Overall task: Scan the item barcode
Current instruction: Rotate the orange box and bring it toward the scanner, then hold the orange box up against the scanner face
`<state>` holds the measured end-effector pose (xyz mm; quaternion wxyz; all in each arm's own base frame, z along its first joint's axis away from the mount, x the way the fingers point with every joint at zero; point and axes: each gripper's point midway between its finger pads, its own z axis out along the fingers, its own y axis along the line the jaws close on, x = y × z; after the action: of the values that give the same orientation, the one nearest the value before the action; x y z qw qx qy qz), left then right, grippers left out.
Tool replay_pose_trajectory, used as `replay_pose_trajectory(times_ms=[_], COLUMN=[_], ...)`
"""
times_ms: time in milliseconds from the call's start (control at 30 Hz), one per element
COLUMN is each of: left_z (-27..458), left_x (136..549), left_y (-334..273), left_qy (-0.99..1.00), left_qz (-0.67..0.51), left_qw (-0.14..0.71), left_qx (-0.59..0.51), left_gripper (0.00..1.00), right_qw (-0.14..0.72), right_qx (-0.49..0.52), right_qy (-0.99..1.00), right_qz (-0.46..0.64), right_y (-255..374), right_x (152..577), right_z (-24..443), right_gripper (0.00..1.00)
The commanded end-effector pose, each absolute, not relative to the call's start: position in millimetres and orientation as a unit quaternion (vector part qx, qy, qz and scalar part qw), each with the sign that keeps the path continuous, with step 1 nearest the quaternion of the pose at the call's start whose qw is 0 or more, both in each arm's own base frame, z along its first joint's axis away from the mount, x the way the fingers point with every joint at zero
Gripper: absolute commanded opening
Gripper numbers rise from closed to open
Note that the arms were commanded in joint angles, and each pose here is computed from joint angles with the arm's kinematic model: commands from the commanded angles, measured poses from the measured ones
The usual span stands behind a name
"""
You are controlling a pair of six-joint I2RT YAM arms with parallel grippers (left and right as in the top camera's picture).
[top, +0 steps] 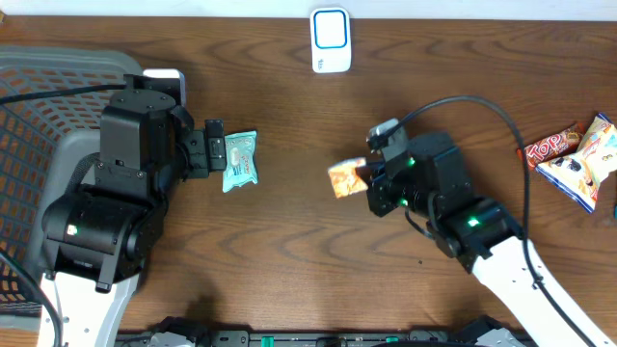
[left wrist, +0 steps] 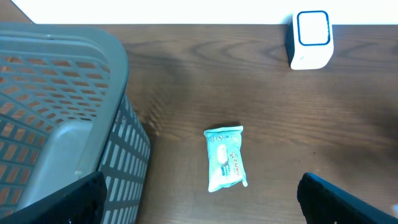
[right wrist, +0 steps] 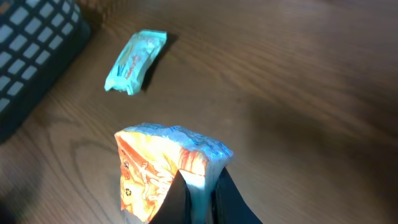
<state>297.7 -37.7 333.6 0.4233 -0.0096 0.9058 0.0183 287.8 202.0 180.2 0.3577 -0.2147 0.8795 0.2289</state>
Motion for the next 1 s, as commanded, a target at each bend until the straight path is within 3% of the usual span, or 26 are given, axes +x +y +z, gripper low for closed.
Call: replay_pose_trajectory(times_ms=[0, 133, 467, 633, 967], left_z=[333.1, 333.1, 333.1, 333.1, 333.1], left_x=[298.4, 298.4, 298.4, 298.4, 298.4], left_y=[-34.7, -34.7, -34.8, -34.8, -34.7], left_qy=[0.906, 0.906, 0.906, 0.906, 0.906], left_qz=[0.024, 0.024, 0.024, 0.024, 0.024], left_qw=[0.423, 0.423, 0.423, 0.423, 0.423], left_qx=[-0.013, -0.013, -0.013, -0.013, -0.013], left_gripper=[0.98, 0.98, 0.98, 0.98, 0.98], right_qw=[0.379, 0.432, 0.505, 0.576, 0.632], right_qx=[-0.272, -0.309, -0.289, -0.233, -0.205], right_qy=[0.851, 0.817, 0.787, 0.764, 0.733], right_qz=[0.242, 0.225, 0.205, 0.175, 0.145], right_y=[216.2, 225.7, 249.4, 241.6, 238.2], right_x=[285.2, 306.0, 373.5, 420.3, 513.9], right_z=[173.2, 168.5, 137.7, 144.5, 179.7], right_gripper=[0.01, 0.01, 0.01, 0.01, 0.01])
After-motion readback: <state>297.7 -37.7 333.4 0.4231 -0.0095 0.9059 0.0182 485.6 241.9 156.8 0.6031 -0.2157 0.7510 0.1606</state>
